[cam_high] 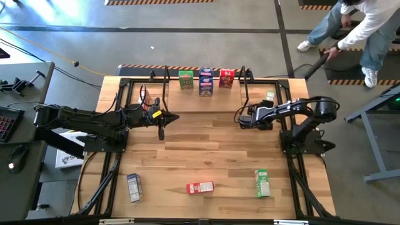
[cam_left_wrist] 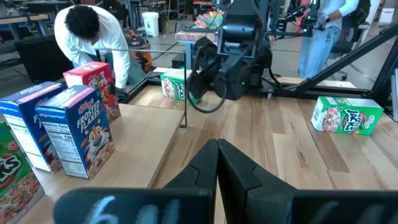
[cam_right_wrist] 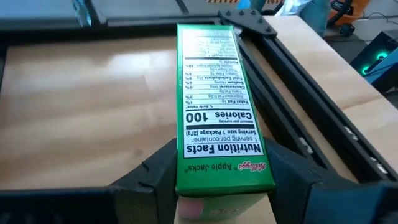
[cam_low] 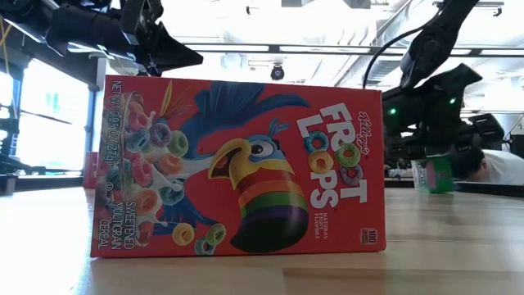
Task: Stack cereal on shelf
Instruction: Put the top green cereal box on the shelf aligned with the green cereal box
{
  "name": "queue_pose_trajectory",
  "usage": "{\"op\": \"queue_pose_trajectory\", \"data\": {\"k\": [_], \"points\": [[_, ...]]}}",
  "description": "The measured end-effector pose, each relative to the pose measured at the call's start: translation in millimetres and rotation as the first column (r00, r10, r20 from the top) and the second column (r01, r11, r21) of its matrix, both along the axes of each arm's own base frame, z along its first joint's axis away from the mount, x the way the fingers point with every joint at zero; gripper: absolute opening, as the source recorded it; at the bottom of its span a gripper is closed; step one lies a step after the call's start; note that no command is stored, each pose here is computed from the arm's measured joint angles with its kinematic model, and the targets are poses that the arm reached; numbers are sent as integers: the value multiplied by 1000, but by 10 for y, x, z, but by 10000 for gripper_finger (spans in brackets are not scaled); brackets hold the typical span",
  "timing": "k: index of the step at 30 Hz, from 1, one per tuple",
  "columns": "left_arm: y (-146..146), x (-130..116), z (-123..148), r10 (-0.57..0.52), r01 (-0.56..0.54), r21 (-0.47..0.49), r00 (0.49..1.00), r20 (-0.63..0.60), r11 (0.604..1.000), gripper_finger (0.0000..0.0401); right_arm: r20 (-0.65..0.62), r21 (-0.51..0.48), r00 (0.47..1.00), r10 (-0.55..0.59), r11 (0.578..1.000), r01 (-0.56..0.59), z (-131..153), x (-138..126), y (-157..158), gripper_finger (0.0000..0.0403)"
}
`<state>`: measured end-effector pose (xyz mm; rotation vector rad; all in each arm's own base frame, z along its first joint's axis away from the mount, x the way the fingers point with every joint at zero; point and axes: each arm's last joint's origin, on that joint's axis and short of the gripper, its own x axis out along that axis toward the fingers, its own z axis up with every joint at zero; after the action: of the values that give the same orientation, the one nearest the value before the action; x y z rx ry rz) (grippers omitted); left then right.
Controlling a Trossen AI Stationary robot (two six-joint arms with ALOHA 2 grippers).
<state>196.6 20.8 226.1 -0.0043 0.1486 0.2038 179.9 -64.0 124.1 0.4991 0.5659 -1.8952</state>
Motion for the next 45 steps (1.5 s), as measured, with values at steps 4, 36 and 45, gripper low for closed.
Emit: {"op": "queue_pose_trajectory", "data": {"k": [4,36,45], "points": [[0,0,0,0,0,0,1000,0,1000,0,-17,94,999,48,995,-46,91,-9,161,170],[-3,0,-2,-8,8,-10,1000,0,1000,0,167,924,454,875,21,-382,1106,1380,924,177],[-8,1,-4,-27,27,-13,1000,-2,1000,0,160,869,374,914,50,-493,1333,1560,914,245]]}}
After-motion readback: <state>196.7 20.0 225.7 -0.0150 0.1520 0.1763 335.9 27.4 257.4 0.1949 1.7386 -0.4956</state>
